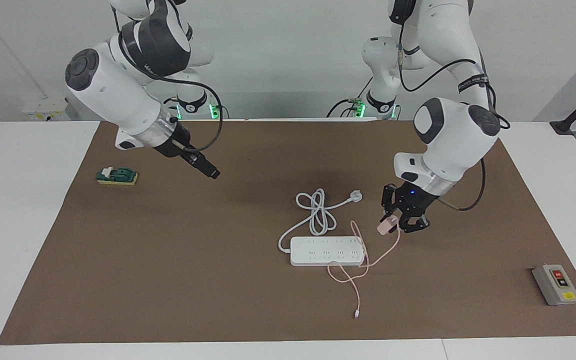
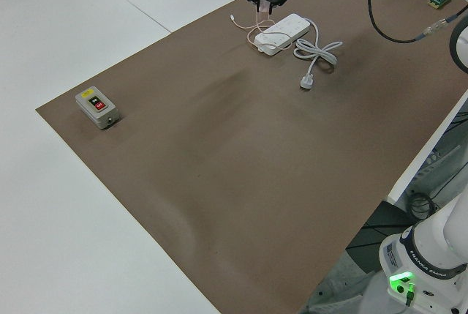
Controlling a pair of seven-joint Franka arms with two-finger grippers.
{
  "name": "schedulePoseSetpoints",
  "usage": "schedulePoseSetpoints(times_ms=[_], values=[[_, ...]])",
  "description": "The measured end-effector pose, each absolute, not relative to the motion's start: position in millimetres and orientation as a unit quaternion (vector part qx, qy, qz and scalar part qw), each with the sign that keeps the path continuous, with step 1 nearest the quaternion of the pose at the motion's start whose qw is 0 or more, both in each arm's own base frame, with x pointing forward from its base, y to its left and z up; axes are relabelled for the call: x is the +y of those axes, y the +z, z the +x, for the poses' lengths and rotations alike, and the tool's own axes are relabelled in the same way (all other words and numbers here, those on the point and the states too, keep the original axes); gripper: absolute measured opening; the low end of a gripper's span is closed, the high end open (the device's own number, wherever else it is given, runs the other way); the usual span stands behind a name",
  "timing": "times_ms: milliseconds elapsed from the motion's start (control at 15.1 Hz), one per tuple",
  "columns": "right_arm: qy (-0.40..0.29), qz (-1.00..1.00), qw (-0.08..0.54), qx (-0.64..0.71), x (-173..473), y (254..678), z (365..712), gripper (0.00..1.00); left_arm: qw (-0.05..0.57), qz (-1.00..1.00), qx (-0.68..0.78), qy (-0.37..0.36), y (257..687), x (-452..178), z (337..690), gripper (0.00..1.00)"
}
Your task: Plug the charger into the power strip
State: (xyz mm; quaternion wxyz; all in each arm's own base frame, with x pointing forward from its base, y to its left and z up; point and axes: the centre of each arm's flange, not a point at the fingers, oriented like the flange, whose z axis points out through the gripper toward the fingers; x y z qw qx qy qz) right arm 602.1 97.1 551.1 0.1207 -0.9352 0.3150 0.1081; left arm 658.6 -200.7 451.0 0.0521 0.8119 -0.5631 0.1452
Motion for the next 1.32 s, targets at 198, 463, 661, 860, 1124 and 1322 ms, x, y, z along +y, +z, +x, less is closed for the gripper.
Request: schedulePoseSetpoints(times_ms=[198, 463, 661, 860, 1124, 1322], values=[[0.059, -0.983, 0.074, 0.155, 67.5, 574.7, 590.8, 1.00, -0.016, 0.773, -0.613, 0.163, 446.2, -237.9, 654.8, 0.29], [0.030, -0.998, 0.022, 0.053, 55.9, 608.9, 566.2, 1.00, -0.103, 0.720, -0.671, 0.146, 421.6, -250.0, 646.5, 0.29], [0.024, -0.999, 0.002, 0.037, 47.3, 619.4, 548.3, 1.00, -0.108, 0.701, -0.695, 0.120, 396.3, -259.7, 632.9, 0.29], [0.038, -0.999, -0.007, 0.038, 40.3, 608.2, 536.0, 1.00, -0.101, 0.691, -0.709, 0.104, 378.3, -274.7, 618.7, 0.29], [0.042, -0.998, -0.021, 0.036, 37.8, 603.0, 531.7, 1.00, -0.097, 0.691, -0.709, 0.101, 371.5, -286.1, 612.4, 0.29], [0.041, -0.999, -0.021, 0.029, 35.0, 603.3, 531.8, 1.00, -0.095, 0.705, -0.695, 0.106, 371.9, -287.4, 612.3, 0.29]])
